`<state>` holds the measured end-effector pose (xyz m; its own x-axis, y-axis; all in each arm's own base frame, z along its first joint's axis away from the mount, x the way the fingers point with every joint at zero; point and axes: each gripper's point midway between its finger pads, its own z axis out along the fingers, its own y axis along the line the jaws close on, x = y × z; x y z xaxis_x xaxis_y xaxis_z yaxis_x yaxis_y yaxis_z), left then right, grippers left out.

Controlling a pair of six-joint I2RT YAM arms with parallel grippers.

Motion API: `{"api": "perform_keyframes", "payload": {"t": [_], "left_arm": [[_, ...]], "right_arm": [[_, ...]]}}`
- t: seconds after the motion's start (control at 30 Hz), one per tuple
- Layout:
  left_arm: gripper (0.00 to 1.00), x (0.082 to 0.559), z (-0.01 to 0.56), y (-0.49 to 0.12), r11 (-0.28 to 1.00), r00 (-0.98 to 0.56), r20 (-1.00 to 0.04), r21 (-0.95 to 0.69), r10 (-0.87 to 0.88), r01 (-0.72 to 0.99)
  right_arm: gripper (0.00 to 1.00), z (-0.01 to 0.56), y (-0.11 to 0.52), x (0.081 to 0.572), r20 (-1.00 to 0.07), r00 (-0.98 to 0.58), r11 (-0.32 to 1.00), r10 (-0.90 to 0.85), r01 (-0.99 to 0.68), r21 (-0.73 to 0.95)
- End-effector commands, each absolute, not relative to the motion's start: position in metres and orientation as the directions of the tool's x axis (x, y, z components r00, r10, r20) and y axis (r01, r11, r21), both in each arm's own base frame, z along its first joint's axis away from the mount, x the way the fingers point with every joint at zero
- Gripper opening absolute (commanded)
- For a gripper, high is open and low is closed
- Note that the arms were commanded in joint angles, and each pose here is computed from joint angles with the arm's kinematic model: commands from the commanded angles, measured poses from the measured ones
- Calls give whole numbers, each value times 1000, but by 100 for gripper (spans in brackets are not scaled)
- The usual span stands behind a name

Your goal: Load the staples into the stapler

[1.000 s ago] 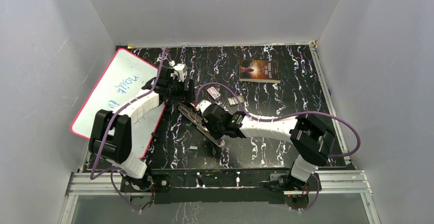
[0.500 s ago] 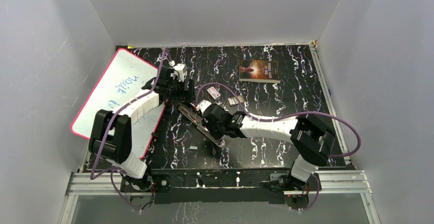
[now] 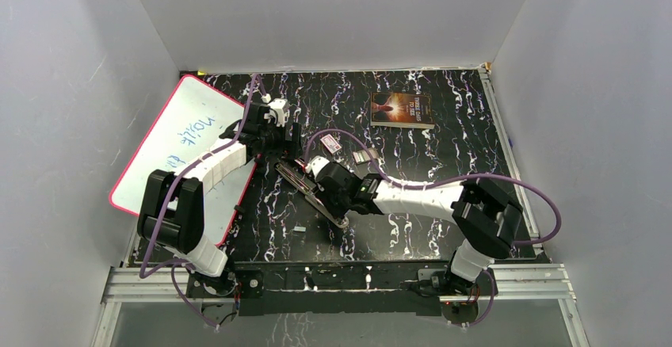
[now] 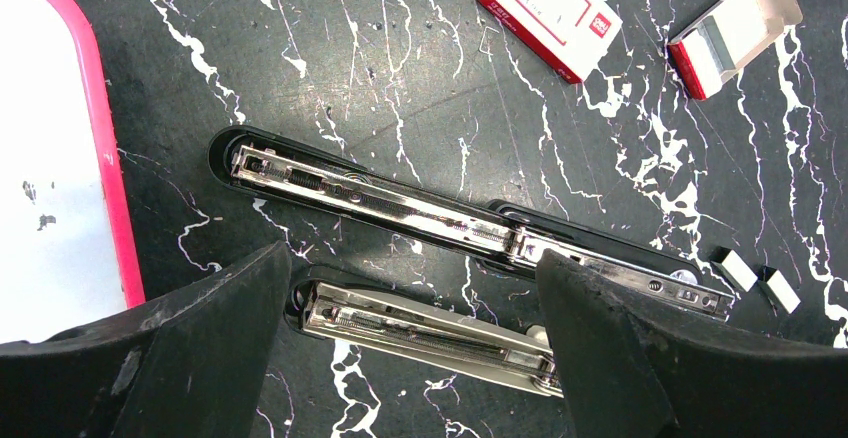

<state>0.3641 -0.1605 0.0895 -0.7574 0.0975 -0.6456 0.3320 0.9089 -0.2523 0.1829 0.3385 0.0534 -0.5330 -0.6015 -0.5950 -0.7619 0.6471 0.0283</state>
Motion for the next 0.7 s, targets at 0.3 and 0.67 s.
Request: {"api": "perform_keyframes", "payload": {"t": [0.3, 0.67], "left_arm": [[92, 372, 105, -162, 906, -732, -675, -245, 97, 346], [92, 372, 105, -162, 905, -732, -674, -245, 98, 347]], "right_arm": [[34, 98, 359, 213, -747, -476, 685, -464, -728, 39], [37, 89, 374, 219, -741, -484, 653, -466, -753, 81]]}}
